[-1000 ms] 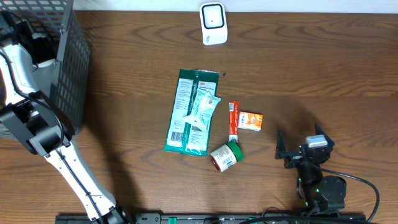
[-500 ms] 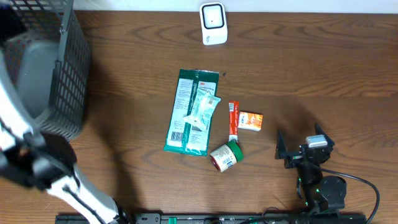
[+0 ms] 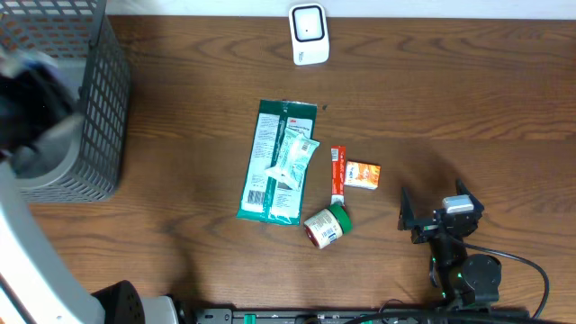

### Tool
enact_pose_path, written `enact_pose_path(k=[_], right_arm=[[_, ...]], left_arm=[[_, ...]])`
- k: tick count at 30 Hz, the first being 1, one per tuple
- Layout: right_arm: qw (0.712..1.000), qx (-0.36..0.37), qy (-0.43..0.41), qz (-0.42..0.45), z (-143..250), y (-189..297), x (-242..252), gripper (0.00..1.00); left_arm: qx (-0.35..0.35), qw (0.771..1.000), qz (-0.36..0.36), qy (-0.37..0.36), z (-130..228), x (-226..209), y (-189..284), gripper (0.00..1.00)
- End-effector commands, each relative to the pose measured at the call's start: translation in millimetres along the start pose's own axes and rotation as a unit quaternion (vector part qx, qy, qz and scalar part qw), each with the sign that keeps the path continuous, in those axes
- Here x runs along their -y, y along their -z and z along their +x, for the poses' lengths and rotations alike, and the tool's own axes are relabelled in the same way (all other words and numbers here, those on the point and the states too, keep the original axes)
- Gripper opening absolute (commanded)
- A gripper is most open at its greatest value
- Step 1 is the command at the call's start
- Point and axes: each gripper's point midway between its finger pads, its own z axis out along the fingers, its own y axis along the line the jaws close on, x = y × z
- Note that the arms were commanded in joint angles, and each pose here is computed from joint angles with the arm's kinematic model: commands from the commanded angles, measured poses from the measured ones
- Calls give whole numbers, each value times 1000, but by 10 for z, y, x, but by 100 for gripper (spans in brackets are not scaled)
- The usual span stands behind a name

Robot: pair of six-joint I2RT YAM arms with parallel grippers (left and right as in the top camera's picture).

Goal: Scan the item barcode
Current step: 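Carry the cotton-buds tub out and lower it onto the glove package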

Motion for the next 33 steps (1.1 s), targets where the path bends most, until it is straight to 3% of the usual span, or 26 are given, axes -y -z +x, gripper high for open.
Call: enact_pose_path(k=[1, 10, 18, 25, 33], right_arm=[[1000, -1, -3, 5, 6, 2, 21, 99], [1000, -1, -3, 5, 6, 2, 21, 99], [1000, -1, -3, 5, 6, 2, 21, 99], [1000, -1, -3, 5, 6, 2, 21, 99], [1000, -1, -3, 5, 7, 2, 21, 99]], left_arm=[[-81, 995, 26, -58, 328, 333, -174, 69], [-237, 952, 41, -191, 1265, 898, -736, 69], [-346, 907, 60, -231, 2197, 1049, -1385, 69], [-335, 914, 69, -217, 2524, 1055, -1922, 69], [-335, 915, 76, -211, 2570, 1073, -1981, 69]])
